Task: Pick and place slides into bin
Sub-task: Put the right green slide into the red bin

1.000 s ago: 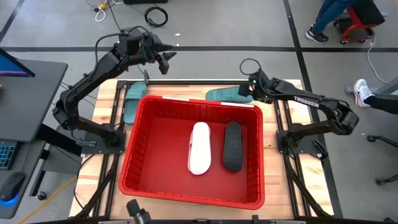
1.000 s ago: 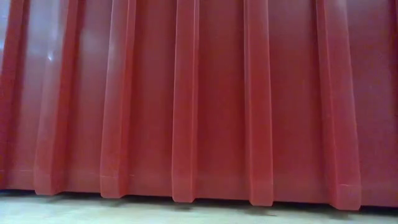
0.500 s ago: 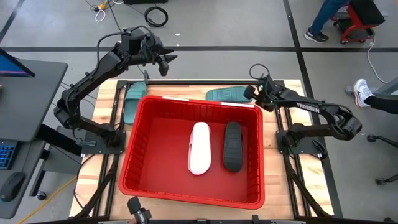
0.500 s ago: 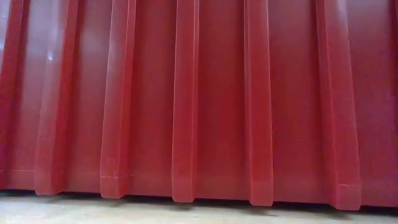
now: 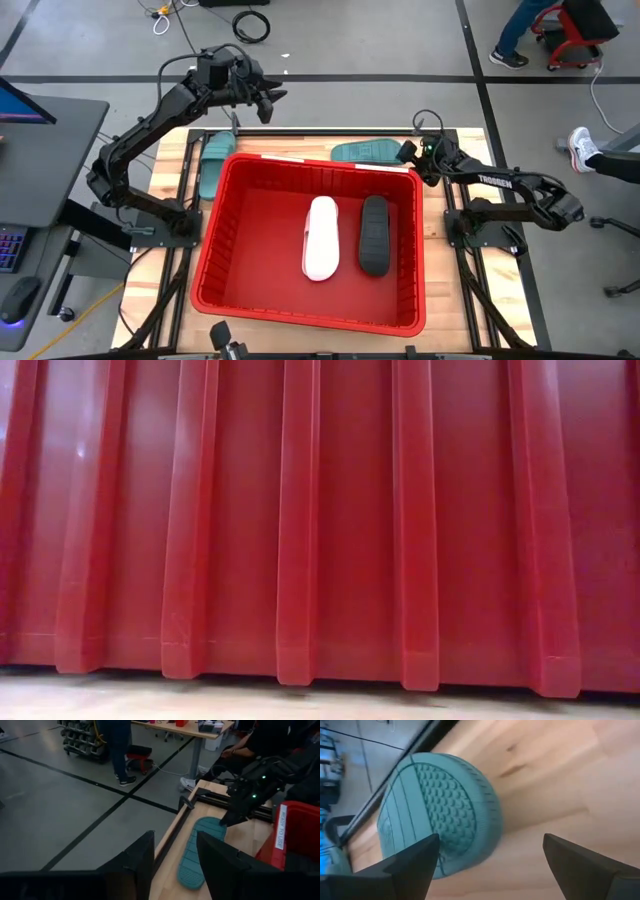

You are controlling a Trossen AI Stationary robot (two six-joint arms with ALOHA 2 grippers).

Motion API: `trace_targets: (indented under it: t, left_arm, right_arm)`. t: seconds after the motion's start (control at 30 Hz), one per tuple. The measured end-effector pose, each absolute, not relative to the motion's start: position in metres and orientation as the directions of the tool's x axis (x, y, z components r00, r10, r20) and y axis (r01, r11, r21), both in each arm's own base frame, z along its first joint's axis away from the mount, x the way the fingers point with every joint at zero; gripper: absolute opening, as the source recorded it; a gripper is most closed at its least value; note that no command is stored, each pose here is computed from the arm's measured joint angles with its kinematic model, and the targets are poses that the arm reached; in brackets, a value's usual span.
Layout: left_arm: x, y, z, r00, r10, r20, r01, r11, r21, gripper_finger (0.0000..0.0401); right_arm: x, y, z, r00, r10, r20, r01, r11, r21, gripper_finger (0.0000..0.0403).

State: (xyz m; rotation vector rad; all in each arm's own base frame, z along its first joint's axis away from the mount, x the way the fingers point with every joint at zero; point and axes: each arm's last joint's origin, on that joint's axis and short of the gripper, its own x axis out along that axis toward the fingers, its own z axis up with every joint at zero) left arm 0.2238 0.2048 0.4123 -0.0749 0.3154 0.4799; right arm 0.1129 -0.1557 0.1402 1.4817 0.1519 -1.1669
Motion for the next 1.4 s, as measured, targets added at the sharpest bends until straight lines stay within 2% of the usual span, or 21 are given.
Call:
trace_targets:
  t: [0.23,0.4,0.5,0.67,0.77,0.87,1.0,1.13,1.4]
  left_arm:
    - [0.224,0.204,0.412,0.842,0.439,-0.315,-0.47,0.882,-0.026,0.0149]
    - [0.224,0.204,0.412,0.841,0.44,-0.315,-0.47,0.882,-0.023,0.0149]
    - [0.225,0.204,0.412,0.842,0.438,-0.315,-0.467,0.884,-0.019,0.0144]
    - [0.224,0.204,0.412,0.841,0.439,-0.315,-0.468,0.883,-0.018,0.0137]
    - [0.224,0.204,0.412,0.841,0.439,-0.315,-0.468,0.884,-0.017,0.0139]
    - [0.224,0.204,0.412,0.842,0.439,-0.315,-0.466,0.885,-0.01,0.0141]
    - [0.224,0.204,0.412,0.841,0.44,-0.315,-0.463,0.886,-0.001,0.0138]
    - [0.224,0.204,0.412,0.841,0.44,-0.315,-0.463,0.886,0.0,0.013]
    - [0.224,0.204,0.412,0.841,0.44,-0.315,-0.46,0.888,0.009,0.0121]
  right_arm:
    - [0.115,-0.163,0.14,0.528,-0.567,-0.632,0.63,-0.238,0.739,0.0362]
    - [0.118,-0.171,0.128,0.564,-0.528,-0.635,0.618,-0.241,0.748,0.0359]
    - [0.124,-0.179,0.128,0.612,-0.547,-0.571,0.579,-0.182,0.795,0.0354]
    - [0.124,-0.179,0.123,0.607,-0.535,-0.587,0.57,-0.221,0.791,0.0337]
    - [0.125,-0.18,0.119,0.594,-0.536,-0.599,0.527,-0.303,0.794,0.0322]
    - [0.129,-0.18,0.117,0.586,-0.554,-0.591,0.492,-0.336,0.803,0.0306]
    - [0.136,-0.181,0.114,0.572,-0.586,-0.574,0.457,-0.353,0.816,0.0277]
    - [0.141,-0.182,0.118,0.564,-0.634,-0.529,0.434,-0.318,0.843,0.0233]
    - [0.141,-0.182,0.119,0.527,-0.672,-0.52,0.436,-0.311,0.845,0.0102]
